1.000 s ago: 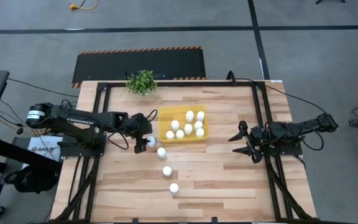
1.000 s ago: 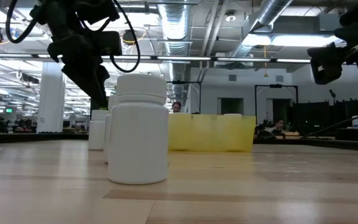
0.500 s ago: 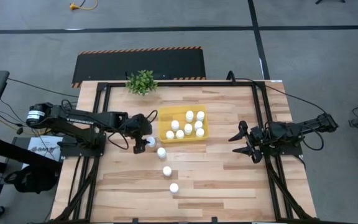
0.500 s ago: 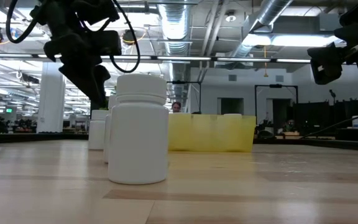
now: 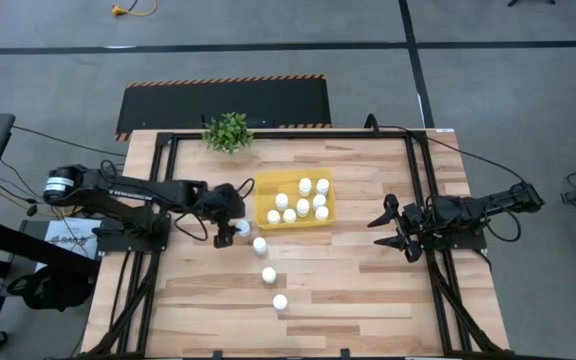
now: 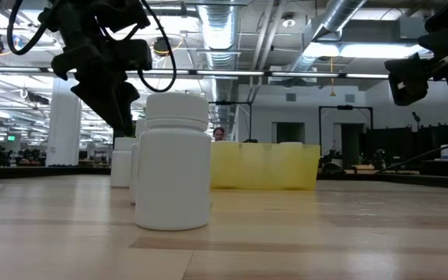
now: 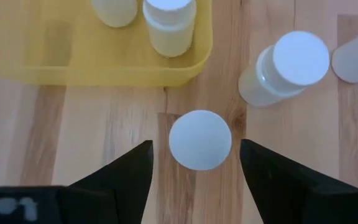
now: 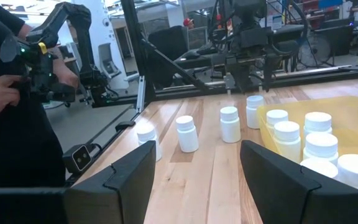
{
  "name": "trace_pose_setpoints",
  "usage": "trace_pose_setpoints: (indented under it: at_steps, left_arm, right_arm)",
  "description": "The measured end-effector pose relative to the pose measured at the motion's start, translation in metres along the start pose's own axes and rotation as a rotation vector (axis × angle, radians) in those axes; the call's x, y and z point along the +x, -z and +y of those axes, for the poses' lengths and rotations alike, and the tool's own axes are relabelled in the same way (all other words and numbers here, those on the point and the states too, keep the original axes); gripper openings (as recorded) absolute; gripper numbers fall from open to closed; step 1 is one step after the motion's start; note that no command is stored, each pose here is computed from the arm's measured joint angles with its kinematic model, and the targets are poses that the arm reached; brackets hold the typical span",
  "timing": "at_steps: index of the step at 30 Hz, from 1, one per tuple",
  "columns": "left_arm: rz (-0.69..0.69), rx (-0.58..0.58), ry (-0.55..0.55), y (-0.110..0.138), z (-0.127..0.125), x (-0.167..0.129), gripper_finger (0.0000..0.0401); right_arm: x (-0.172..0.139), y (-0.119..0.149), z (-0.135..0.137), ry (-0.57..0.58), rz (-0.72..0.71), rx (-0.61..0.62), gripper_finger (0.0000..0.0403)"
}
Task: Pick and place pill bottles into a basket
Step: Put the white medicine bottle into the yellow bin
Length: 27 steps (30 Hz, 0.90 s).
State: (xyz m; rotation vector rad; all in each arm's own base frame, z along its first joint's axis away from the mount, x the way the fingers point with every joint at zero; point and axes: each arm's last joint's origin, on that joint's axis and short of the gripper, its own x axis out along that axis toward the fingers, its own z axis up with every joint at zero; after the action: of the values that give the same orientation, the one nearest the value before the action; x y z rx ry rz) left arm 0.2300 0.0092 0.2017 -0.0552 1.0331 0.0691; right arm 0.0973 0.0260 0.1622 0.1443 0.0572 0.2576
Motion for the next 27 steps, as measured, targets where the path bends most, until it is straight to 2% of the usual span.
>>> trace_pose_setpoints:
  at_steps: [8,27]
  left_arm:
    - [0.028,0.022,0.015,0.0003,-0.0010,0.0077,0.0247]
    - [0.014,0.151,0.017,-0.0013,-0.0011,0.0094,0.0248]
  right_arm:
    - [0.0000,0.0000,0.0000,0.000,0.000,0.000,0.0226]
    - [0.0000,0.0000,0.0000,0.000,0.000,0.000,0.0226]
